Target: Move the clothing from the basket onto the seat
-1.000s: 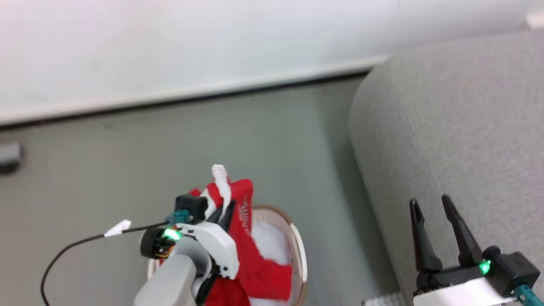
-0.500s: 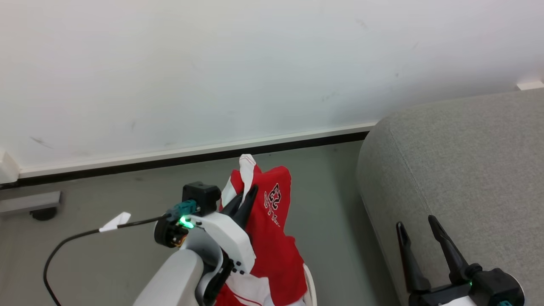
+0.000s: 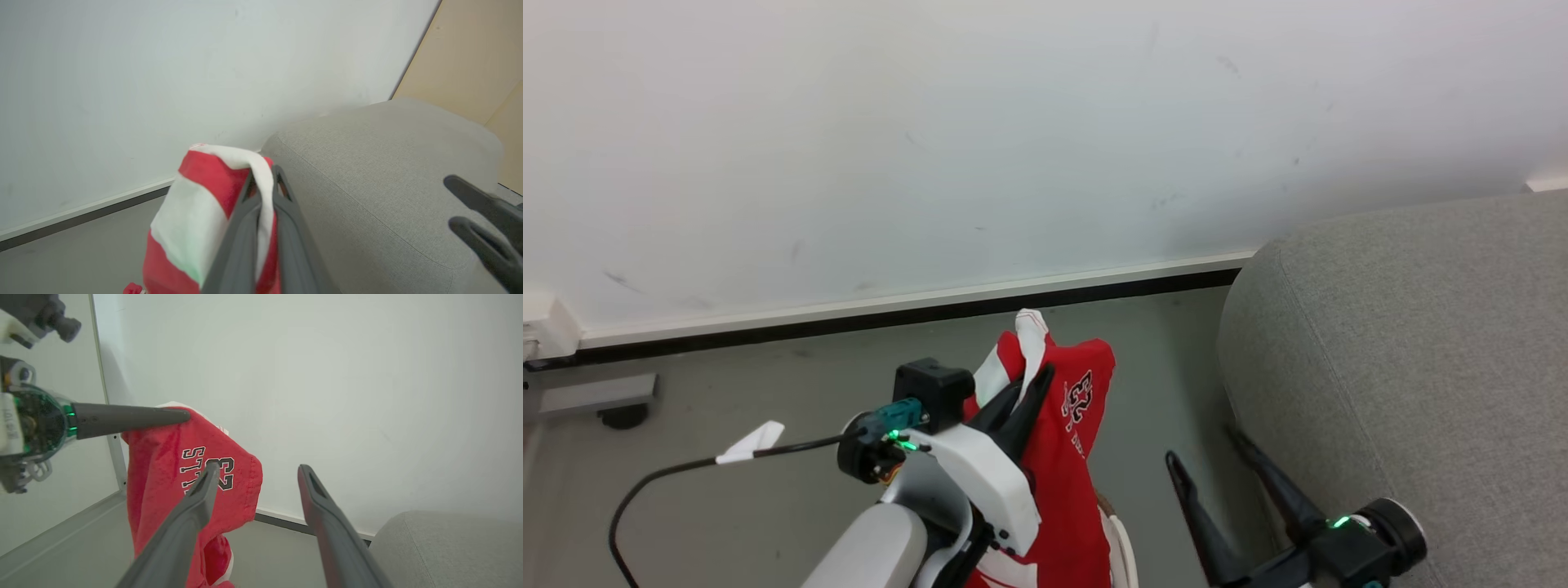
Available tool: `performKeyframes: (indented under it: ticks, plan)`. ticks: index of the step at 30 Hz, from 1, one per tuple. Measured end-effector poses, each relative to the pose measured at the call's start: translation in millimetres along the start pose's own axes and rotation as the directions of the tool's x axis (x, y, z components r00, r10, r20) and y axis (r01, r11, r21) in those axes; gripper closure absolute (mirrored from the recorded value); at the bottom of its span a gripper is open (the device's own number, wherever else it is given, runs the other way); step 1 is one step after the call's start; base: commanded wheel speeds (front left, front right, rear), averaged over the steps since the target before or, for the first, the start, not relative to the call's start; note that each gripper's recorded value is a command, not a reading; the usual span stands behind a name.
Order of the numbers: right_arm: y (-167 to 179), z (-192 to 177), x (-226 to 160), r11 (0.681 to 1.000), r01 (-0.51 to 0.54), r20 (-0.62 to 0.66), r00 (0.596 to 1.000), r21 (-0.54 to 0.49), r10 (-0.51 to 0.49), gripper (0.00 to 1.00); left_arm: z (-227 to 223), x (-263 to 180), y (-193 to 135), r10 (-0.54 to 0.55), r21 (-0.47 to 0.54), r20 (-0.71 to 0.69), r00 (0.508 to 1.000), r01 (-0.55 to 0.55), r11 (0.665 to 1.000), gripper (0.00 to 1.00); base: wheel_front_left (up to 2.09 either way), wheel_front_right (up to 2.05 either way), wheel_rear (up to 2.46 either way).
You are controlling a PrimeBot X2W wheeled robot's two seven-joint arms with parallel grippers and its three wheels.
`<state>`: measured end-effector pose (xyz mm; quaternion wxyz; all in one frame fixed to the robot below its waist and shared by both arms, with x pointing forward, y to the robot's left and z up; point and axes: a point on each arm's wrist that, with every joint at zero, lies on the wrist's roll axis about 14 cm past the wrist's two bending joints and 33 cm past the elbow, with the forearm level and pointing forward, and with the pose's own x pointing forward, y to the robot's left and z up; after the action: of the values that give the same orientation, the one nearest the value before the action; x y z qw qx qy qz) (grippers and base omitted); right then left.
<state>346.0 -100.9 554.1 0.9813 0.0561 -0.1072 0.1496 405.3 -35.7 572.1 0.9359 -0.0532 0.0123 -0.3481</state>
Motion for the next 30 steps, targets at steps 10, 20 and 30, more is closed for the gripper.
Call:
performKeyframes:
  ticks: [10, 20, 30]
  plan:
    - [56, -28, 19, 0.973, -0.224, -0.102, 0.971, -0.064, 0.217, 0.00, 15, -5, -26, -0.060, 0.009, 0.026, 0.998, 0.060, 0.998, 1.00, 0.00, 0.00, 0.00]
    - [62, -55, 36, 0.936, -0.321, -0.217, 0.933, -0.144, 0.286, 1.00, 19, -7, -56, -0.128, 0.005, 0.022, 0.992, 0.128, 0.992, 1.00, 0.00, 0.00, 0.00]
    - [63, -49, 45, 0.950, -0.303, -0.190, 0.940, -0.079, 0.284, 1.00, 16, -11, -34, -0.050, 0.013, 0.024, 0.998, 0.050, 0.999, 0.42, 0.00, 0.00, 0.00]
